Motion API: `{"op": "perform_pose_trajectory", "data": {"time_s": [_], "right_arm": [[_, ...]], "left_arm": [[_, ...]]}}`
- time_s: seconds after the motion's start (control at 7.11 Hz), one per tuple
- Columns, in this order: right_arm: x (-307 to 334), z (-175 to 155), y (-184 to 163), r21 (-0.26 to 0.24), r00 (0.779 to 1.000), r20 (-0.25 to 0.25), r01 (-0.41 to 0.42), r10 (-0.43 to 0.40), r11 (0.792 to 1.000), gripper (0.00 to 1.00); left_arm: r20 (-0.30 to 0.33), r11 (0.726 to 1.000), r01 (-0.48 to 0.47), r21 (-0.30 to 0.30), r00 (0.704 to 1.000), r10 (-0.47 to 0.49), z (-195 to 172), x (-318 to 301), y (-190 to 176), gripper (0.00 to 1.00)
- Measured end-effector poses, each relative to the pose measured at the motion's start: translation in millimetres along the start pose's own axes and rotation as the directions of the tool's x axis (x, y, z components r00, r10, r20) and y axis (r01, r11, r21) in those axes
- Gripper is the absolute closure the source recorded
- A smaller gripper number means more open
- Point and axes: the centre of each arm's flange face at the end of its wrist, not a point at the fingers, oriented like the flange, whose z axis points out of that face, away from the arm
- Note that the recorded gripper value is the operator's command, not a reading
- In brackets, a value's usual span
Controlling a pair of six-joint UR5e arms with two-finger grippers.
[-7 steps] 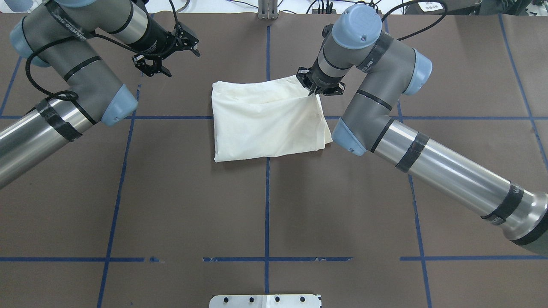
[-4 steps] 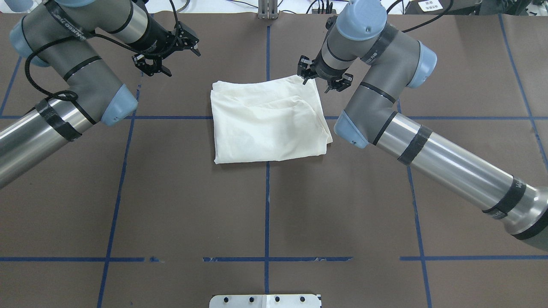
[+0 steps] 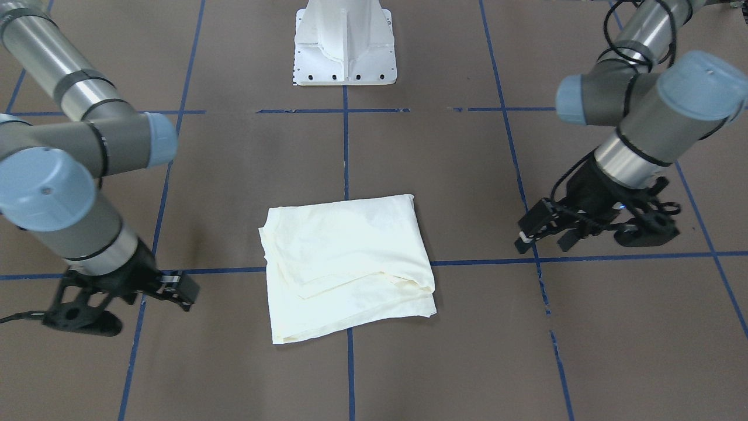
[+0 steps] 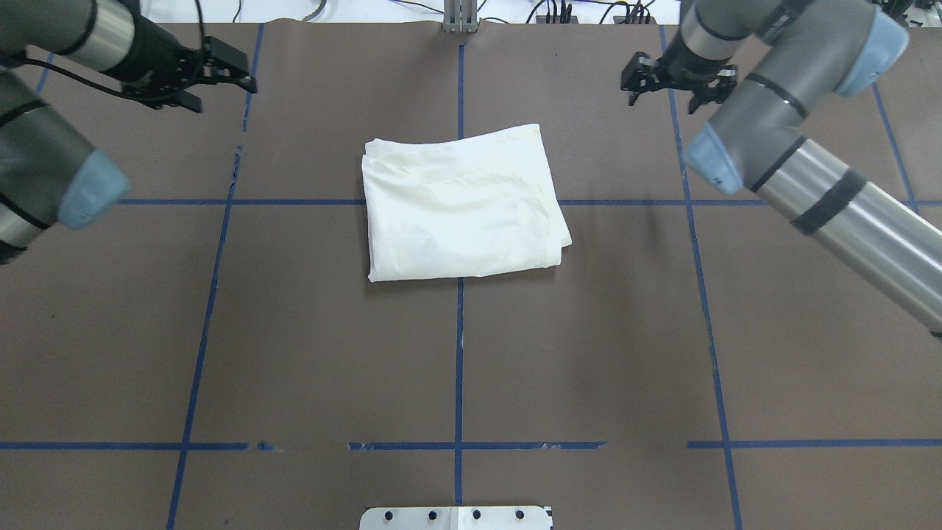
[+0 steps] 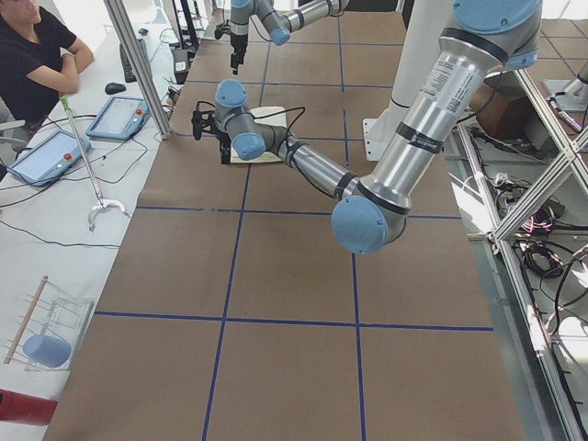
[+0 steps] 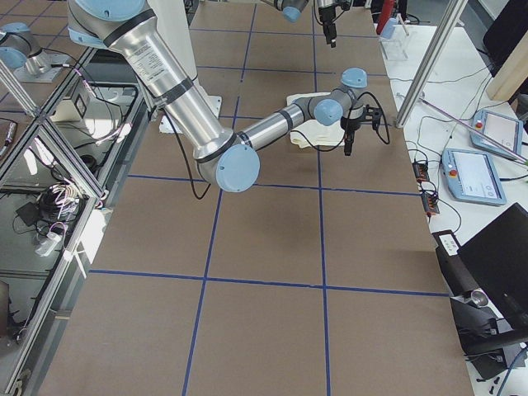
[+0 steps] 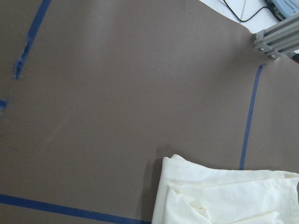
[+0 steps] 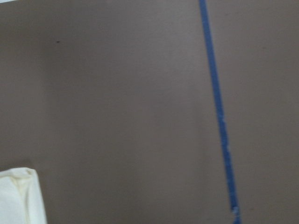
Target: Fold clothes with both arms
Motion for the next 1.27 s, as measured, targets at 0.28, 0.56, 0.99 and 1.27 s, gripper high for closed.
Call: {"op": "perform_pose_trajectory", "data": {"time_s": [0.28,0.56,0.99,1.27], "right_arm": [[180.5,-32.0,-3.2,-0.05,0.99,-0.045,0.132,-0.134,0.99,0.0],[368.7,-65.4,35.4,-0.093,0.981,0.014,0.195,-0.195,0.976,0.0],[456.2,-78.3,124.8,-0.131,0.982,0.018,0.189,-0.188,0.973,0.0],[467.0,-72.5,136.8,-0.149,0.987,0.016,0.161,-0.16,0.976,0.0]], "left_arm": [[0.165,0.969,-0.247,0.03,0.957,0.239,-69.8,-137.5,-24.9,0.0],[0.311,0.908,-0.402,-0.121,0.853,0.419,-132.8,-271.3,-24.7,0.0],[0.328,0.894,-0.391,-0.22,0.833,0.445,-175.2,-408.8,36.1,0.0],[0.331,0.907,-0.348,-0.238,0.849,0.413,-160.9,-445.2,42.3,0.0]]}}
